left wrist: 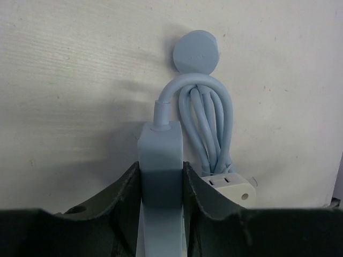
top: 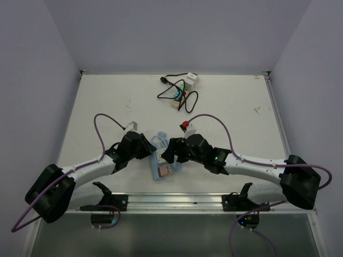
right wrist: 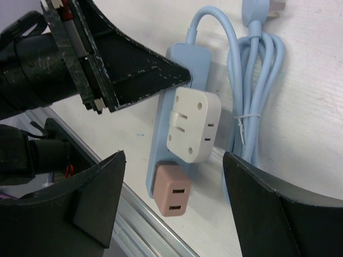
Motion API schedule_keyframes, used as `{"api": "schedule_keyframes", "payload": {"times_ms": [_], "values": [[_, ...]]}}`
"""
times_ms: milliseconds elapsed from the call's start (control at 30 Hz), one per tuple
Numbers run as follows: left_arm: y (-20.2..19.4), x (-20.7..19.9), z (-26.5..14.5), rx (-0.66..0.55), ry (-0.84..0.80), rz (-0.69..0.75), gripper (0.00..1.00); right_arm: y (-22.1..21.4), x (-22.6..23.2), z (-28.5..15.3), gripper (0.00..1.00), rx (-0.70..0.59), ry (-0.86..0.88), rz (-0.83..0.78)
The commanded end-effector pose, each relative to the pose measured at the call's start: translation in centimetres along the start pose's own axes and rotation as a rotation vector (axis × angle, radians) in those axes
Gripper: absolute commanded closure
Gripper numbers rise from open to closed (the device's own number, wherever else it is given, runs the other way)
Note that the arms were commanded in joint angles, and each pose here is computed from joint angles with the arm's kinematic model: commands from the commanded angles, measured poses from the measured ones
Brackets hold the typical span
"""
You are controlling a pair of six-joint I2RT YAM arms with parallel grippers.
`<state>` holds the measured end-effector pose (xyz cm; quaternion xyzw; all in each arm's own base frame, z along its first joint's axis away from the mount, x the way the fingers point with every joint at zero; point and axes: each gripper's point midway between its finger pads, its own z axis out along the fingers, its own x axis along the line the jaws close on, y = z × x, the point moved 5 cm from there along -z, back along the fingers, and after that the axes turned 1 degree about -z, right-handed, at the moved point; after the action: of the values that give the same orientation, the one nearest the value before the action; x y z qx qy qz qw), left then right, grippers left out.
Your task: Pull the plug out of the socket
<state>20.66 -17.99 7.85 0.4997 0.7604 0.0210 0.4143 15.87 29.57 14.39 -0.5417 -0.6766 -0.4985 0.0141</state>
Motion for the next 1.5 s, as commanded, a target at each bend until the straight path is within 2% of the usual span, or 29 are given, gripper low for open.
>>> {"api": "schedule_keyframes", "payload": {"times_ms": [0,133,300,700,767,800,867,900,967,1000,1033,1300,1467], "values": [[1.3,-2.4,-0.6,-0.023,-0.106,0.034,1.0,0.9,0.7,0.8,0.24,0.005,-0.008,-0.002],[1.6,-3.3,-1.3,-0.032,-0.153,0.037,1.0,0.4,1.1,1.8,0.29,0.031,0.022,0.026],[2.0,-3.8,-2.1,-0.065,-0.198,0.049,1.0,-0.1,0.9,2.7,0.3,0.059,0.028,0.044],[2.3,-4.4,-3.1,-0.092,-0.262,0.086,1.0,0.5,2.8,3.6,0.55,0.081,0.162,0.047],[2.4,-4.5,-3.2,-0.101,-0.269,0.088,1.0,0.5,2.8,3.7,0.6,0.084,0.163,0.051],[2.4,-4.5,-3.2,-0.102,-0.266,0.092,1.0,0.5,2.9,3.8,0.67,0.082,0.165,0.053],[2.4,-4.3,-3.1,-0.103,-0.256,0.099,1.0,0.5,3.0,3.7,0.74,0.081,0.177,0.056],[2.4,-4.2,-3.1,-0.099,-0.252,0.103,1.0,0.6,3.0,3.6,0.83,0.08,0.178,0.057],[2.7,-3.6,-2.9,-0.125,-0.211,0.11,1.0,0.8,3.1,3.3,0.9,0.077,0.179,0.058],[2.7,-3.5,-2.9,-0.129,-0.203,0.114,1.0,0.8,3.1,3.2,0.98,0.078,0.178,0.058],[2.8,-3.2,-2.9,-0.138,-0.185,0.117,1.0,0.9,3.0,3.0,1.0,0.075,0.175,0.06],[3.0,-1.3,-2.6,-0.17,-0.081,0.159,1.0,1.3,1.4,1.8,1.0,0.058,0.151,0.104],[2.7,1.1,-2.1,-0.163,0.059,0.195,1.0,1.8,0.8,0.8,1.0,0.047,0.135,0.114]]}}
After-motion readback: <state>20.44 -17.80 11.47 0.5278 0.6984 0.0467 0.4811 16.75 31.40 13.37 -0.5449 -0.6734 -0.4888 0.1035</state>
